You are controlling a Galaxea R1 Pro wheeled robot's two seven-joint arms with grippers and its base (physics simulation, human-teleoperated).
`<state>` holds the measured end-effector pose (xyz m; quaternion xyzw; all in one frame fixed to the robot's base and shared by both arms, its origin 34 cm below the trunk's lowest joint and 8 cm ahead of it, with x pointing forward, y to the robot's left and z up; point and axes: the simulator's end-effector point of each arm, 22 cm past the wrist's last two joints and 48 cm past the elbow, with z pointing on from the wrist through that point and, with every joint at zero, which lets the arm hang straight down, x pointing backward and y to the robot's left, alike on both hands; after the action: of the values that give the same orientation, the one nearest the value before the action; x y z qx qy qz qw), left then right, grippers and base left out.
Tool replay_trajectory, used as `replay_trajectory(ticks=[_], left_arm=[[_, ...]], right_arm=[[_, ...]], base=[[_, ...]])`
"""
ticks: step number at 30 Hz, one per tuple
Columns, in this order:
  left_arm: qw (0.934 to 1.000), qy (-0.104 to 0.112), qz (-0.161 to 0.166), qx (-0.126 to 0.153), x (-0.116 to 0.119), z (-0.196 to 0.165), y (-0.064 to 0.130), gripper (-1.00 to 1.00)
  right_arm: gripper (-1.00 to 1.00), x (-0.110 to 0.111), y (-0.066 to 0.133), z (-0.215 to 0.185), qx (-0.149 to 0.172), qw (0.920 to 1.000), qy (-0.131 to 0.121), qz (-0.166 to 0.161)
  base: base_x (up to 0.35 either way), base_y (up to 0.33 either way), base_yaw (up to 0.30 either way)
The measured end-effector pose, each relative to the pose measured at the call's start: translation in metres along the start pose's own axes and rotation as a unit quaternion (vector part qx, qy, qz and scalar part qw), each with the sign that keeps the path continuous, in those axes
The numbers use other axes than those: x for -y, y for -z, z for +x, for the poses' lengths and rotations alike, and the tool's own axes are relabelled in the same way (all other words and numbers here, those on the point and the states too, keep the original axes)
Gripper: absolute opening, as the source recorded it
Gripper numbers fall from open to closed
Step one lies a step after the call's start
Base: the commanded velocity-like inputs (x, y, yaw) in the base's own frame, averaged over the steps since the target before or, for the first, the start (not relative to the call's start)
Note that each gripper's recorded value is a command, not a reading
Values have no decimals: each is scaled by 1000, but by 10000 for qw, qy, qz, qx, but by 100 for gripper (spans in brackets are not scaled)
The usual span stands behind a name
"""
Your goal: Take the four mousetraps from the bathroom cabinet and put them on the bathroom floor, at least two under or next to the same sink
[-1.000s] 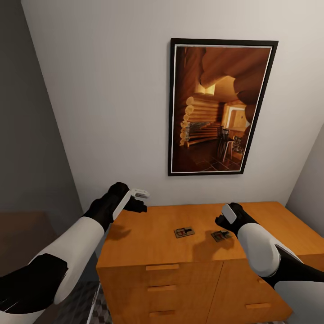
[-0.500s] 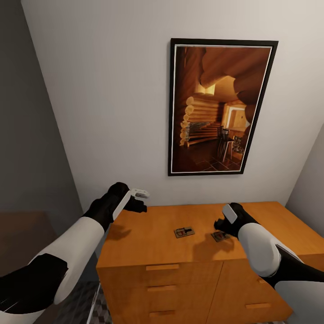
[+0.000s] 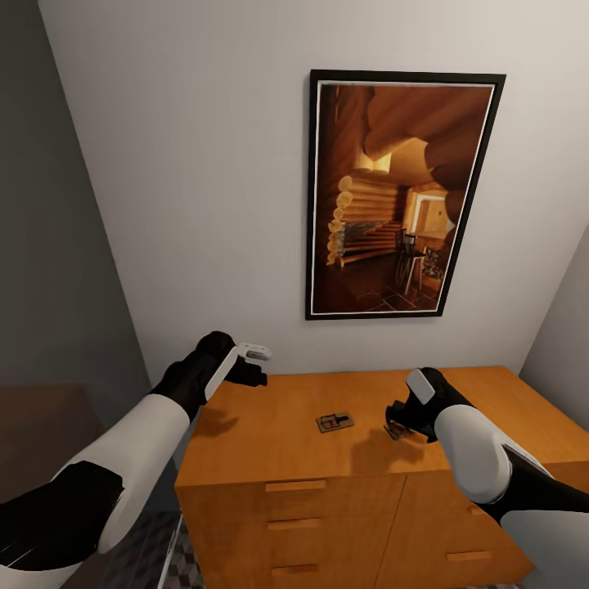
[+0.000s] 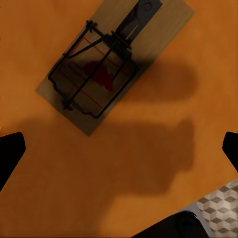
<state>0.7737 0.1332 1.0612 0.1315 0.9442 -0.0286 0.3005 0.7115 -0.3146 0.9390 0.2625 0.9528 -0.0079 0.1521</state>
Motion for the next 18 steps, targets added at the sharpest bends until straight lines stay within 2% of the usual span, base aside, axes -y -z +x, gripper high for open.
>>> replay_trajectory(ticks=[18], left_arm=[[10000, -4, 3, 2, 0, 1, -8, 100]], right_arm=[[100, -2, -7, -2, 2, 10000, -33, -38]], base=[[0, 0, 0]])
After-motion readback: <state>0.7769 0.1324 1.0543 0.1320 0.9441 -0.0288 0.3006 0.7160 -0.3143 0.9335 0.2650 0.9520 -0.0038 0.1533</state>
